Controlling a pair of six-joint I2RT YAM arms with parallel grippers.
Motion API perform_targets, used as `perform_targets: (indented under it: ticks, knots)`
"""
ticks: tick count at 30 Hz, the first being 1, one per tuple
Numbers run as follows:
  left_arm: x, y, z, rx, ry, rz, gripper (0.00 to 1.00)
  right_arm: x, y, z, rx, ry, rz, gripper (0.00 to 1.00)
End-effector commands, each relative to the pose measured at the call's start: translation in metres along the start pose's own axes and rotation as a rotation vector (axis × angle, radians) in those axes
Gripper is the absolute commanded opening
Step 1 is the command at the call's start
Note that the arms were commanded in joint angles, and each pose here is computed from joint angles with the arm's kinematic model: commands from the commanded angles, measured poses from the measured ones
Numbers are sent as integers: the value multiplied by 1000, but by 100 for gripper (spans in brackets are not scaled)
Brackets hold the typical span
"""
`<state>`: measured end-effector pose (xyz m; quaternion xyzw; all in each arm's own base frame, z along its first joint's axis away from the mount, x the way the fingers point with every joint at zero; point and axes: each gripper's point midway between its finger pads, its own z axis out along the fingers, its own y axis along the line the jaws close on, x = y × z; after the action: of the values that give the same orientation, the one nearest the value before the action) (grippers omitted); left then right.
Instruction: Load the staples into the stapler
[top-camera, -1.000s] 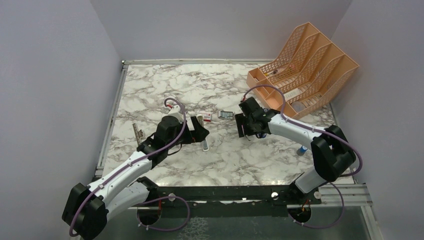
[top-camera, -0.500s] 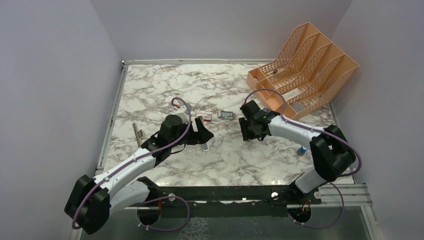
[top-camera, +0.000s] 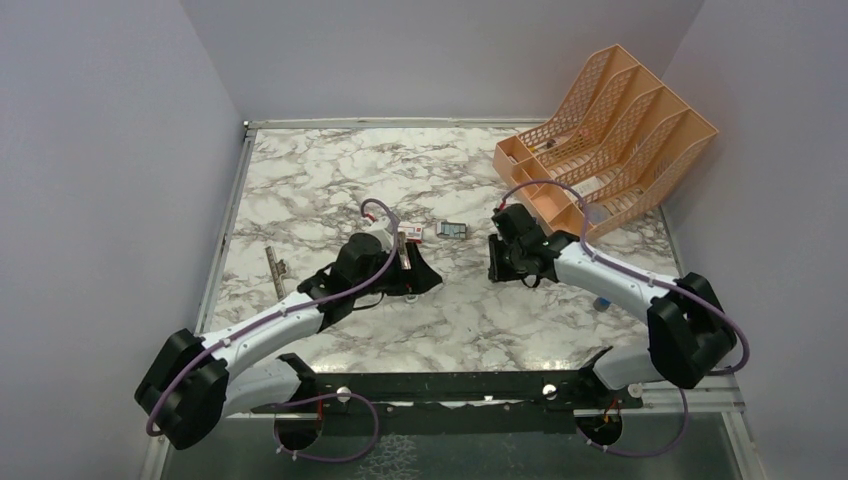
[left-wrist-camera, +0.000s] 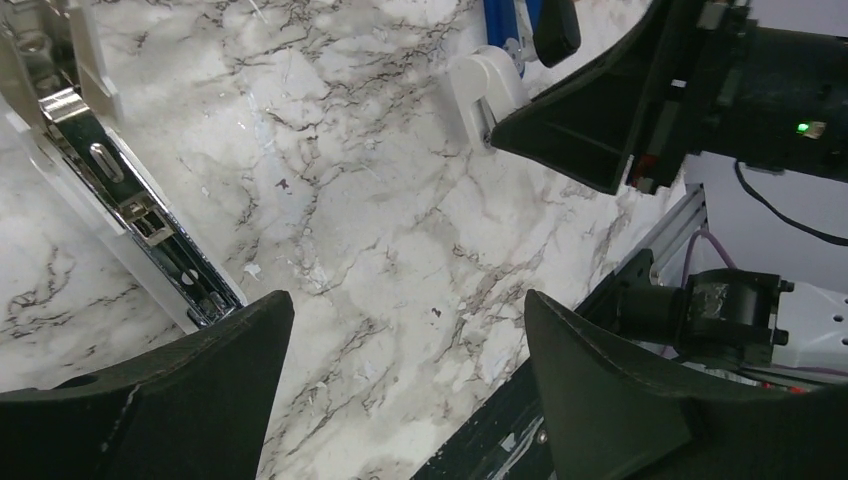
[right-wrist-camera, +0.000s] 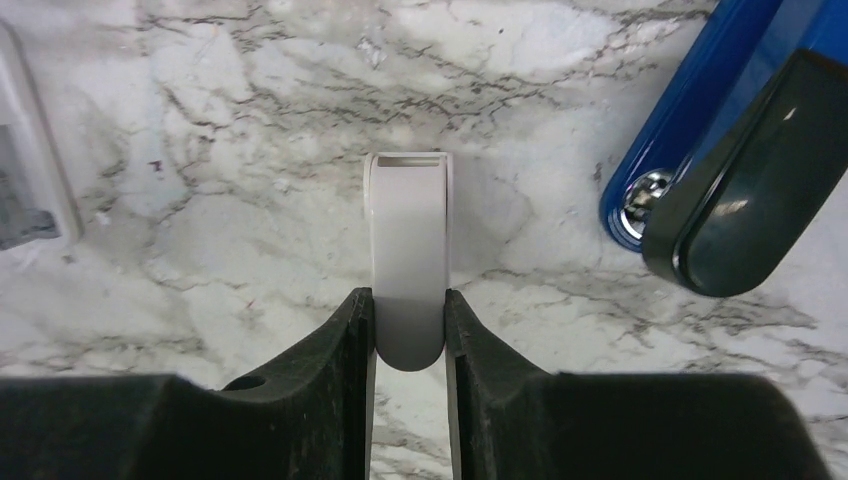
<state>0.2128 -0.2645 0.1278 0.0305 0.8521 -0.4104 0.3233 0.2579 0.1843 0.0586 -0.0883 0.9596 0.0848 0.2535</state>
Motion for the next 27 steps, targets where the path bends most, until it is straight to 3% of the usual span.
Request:
perform_targets:
  ticks: [1,5,8,16,27]
  knots:
    - [-8,-14,11,3,-34,-47,88,-7,33,-20,-185,-51,156,21]
    - [5,-17,19,18,-45,-81,92,1,60,-36,-354,-34,299,19]
    - [11,-21,24,39,-56,-100,89,7,80,-48,-503,-19,388,18]
    - [24,-26,42,35,-21,-48,53,17,97,-62,-635,40,549,16]
    - [35,-29,43,77,-2,-51,50,11,106,-71,-687,63,597,16]
